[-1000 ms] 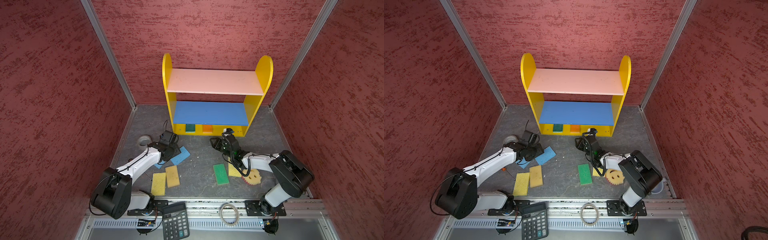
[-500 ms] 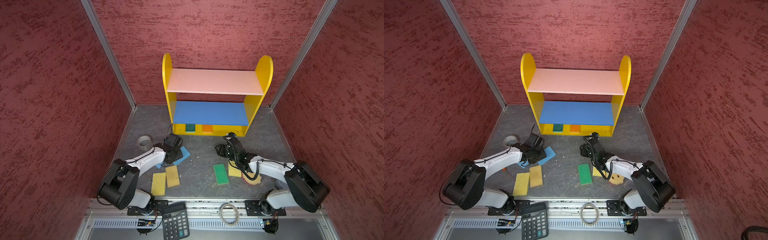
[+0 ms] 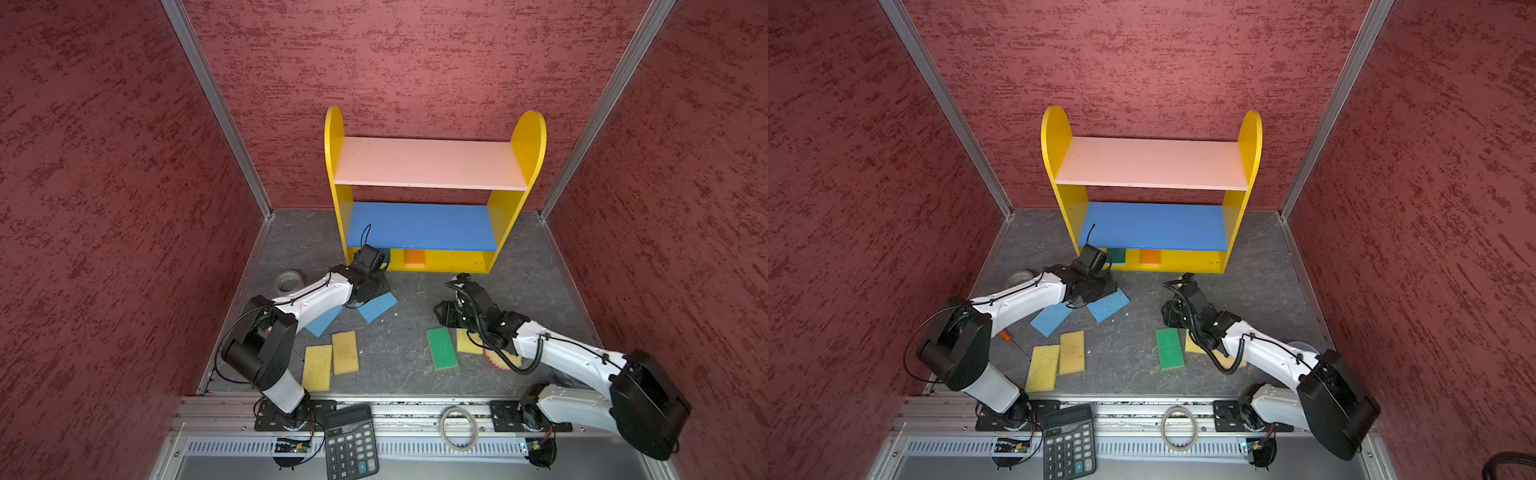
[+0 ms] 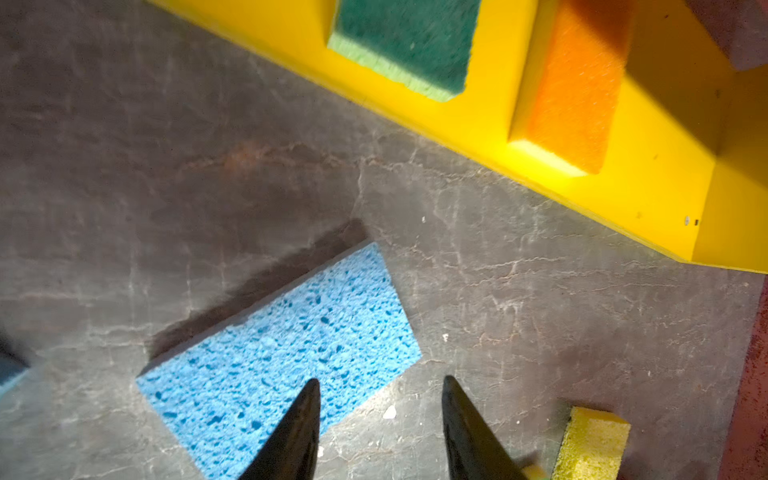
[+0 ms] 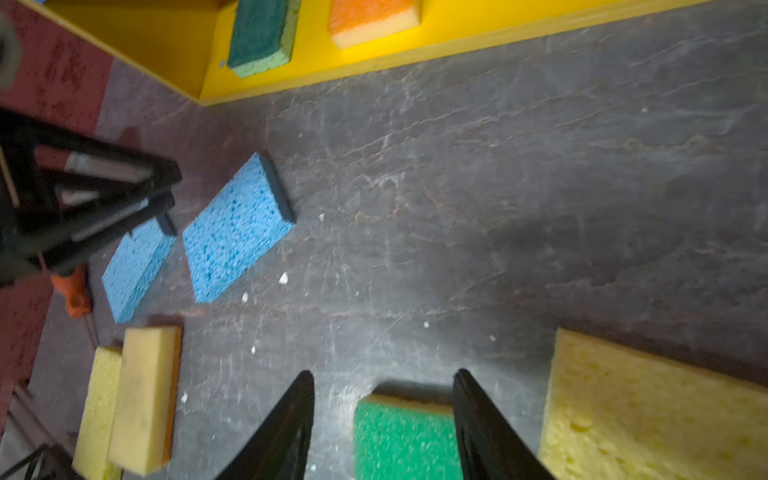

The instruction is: Place and organize the cleaning sponges onto the shelf

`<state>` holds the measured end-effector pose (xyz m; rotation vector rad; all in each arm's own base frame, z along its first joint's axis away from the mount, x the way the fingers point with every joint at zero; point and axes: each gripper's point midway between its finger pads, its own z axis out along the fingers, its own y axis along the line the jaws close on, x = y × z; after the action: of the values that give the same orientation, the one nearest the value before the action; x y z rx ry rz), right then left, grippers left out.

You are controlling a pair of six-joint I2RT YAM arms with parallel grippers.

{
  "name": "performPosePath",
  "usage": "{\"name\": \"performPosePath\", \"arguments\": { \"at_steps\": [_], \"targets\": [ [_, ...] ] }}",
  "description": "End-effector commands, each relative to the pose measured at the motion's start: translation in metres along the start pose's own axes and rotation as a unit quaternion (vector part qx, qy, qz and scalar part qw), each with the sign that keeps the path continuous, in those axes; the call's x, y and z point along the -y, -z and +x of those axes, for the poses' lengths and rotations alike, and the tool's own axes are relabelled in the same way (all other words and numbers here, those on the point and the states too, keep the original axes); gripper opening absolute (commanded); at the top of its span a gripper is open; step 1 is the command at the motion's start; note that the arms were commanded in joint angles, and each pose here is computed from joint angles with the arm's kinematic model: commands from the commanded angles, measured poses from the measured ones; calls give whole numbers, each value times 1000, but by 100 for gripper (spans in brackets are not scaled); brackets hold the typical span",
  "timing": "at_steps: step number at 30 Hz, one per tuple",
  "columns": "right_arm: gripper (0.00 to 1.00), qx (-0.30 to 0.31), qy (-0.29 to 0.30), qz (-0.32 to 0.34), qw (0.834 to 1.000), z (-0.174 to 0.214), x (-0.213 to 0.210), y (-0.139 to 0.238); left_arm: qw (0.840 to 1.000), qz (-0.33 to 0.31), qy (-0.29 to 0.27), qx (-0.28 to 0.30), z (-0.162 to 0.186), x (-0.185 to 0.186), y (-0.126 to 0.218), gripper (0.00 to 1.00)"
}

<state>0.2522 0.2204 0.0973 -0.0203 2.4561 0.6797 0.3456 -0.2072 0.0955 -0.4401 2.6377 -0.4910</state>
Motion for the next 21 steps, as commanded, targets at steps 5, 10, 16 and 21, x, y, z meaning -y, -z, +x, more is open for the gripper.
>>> {"name": "performPosePath", "arguments": {
  "at_steps": [5,10,16,21],
  "targets": [
    [53,-85,12,30,996,55,24,-10,994,-23,-30,106,-56,-16,92,47],
    [53,-73,-7,26,997,62,32,-12,965,-33,24,260,-99,-57,209,56],
    [53,-68,2,21,997,69,38,-7,926,-5,45,376,-102,-73,289,57],
    [47,-65,7,2,998,64,29,-12,960,22,65,273,-85,-59,224,58]
  ]
}}
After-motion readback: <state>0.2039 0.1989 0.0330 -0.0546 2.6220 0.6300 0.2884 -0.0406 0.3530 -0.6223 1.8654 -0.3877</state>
